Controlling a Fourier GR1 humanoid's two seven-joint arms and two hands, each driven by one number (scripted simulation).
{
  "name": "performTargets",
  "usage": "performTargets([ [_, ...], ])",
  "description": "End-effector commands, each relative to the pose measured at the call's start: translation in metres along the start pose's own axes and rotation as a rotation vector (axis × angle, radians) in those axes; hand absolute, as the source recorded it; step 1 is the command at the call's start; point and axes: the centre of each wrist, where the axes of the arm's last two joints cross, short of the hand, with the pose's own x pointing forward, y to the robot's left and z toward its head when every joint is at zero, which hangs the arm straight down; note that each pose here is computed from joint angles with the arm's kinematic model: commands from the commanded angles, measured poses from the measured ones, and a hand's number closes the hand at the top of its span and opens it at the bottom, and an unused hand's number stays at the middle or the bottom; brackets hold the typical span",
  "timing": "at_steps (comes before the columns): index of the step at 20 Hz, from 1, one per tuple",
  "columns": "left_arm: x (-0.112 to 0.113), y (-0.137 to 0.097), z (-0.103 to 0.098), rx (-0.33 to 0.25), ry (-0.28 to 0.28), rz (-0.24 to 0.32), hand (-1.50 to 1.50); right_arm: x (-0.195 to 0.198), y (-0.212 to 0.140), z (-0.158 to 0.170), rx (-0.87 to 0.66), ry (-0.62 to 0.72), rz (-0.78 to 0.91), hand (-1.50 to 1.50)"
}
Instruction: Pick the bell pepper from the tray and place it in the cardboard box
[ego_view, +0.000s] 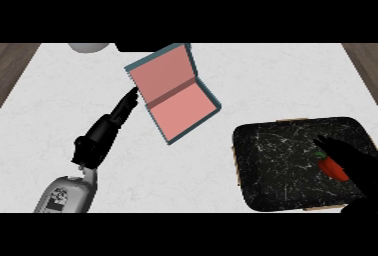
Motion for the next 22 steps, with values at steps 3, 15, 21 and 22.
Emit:
performTargets([
  [3,-0.006,0.003,0.003,-0.019,-0.010,-0.010,0.00,-0.010,0.003,-0.022,0.007,0.001,0.027,-1.50],
  [15,-0.008,0.007,0.000,0.003,-0.020,-0.009,0.00,0.000,0.029,-0.041,0.014,0.021,0.087,1.50],
  [21,-0.005,-0.011,0.000,-0.005,-0.001,-0.002,0.00,0.065,0.044,-0.045,-0.010,-0.218,0.140,1.50],
  [22,-0.001,-0.004,0.000,-0.025,0.005,-0.001,0.00,0.090,0.038,-0.051,-0.009,-0.320,0.151,1.50],
])
